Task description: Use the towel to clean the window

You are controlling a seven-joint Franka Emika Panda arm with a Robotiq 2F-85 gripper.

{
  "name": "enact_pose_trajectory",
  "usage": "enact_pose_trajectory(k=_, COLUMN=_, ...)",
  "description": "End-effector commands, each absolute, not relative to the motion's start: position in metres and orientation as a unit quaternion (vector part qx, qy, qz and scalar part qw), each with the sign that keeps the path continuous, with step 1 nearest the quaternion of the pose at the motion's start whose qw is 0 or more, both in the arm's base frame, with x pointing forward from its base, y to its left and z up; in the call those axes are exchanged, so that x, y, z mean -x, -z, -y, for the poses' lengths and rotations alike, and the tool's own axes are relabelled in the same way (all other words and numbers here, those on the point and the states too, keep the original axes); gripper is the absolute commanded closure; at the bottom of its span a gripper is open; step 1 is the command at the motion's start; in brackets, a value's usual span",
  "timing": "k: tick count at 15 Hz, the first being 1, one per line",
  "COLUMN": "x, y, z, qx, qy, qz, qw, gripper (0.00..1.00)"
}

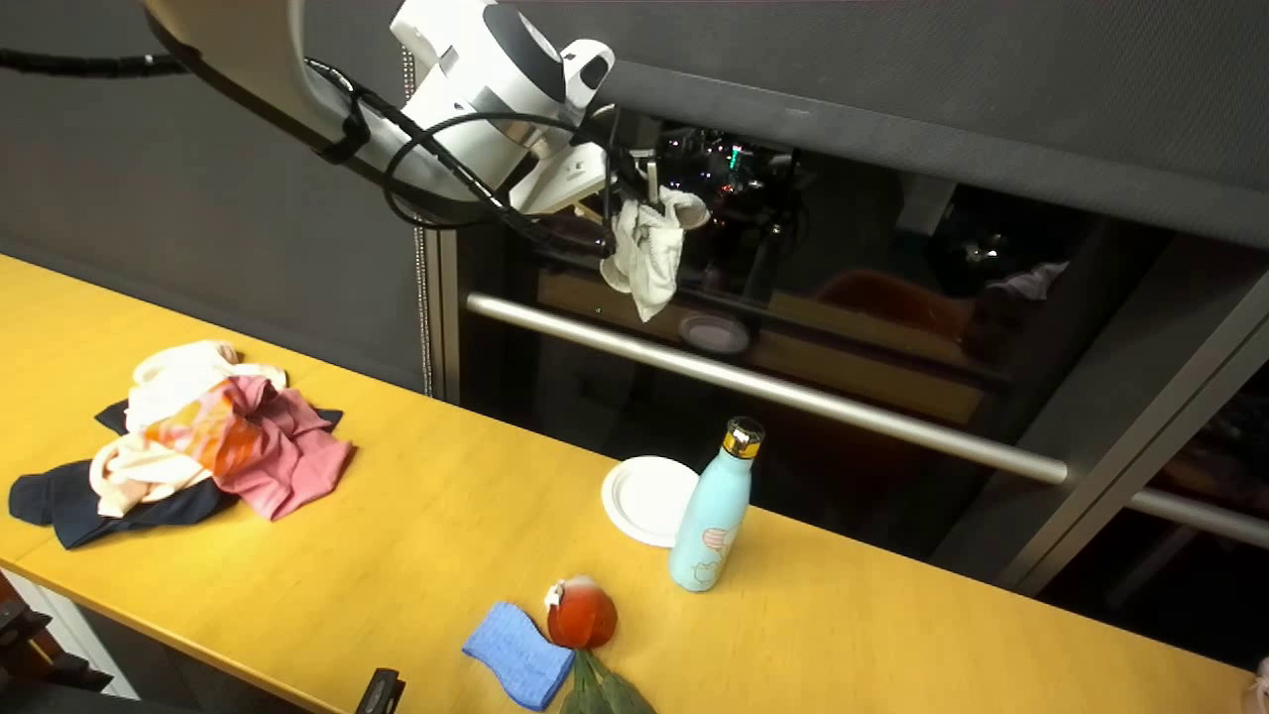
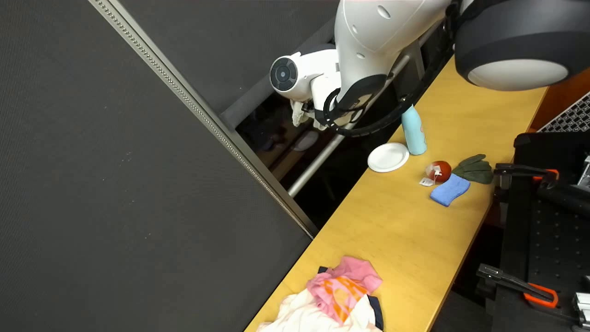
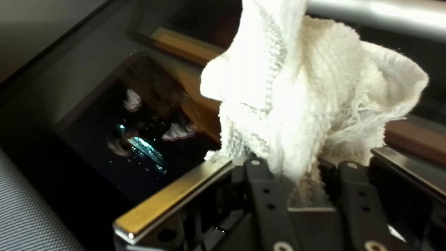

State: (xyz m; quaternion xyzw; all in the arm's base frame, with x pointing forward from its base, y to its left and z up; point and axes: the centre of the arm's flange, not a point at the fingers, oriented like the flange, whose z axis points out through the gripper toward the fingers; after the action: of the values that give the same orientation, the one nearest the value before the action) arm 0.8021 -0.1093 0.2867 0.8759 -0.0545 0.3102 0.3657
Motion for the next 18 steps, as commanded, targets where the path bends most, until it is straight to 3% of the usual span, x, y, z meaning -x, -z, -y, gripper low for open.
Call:
enact_pose_trajectory(k=1, x=-0.822, y=-0.29, z=0.133, qx=-0.844, qy=-0.329, qz=0.053, qw=0.419, gripper=0.97)
enact_pose_trajectory(k=5, x=-0.82, y=-0.283, z=0.16, qx=-0.847, qy=-0.311, qz=0.048, qw=0.428, gripper=0.97)
enact_pose_trajectory(k=14, x=-0.82, y=-0.268, z=0.163, qx=-0.922, qy=-0.256, qz=0.005, qw=0.29, gripper=0.97)
enact_pose_trajectory(k=16, x=-0.834, y=-0.273, z=0.133, qx=-0.925, qy=-0.247, qz=-0.018, qw=0.289, gripper=0.97)
enact_pose_trajectory(k=18, x=-0.844, y=-0.283, z=0.11, qx=-0.912, qy=-0.237, qz=-0.024, qw=0.333, gripper=0.97)
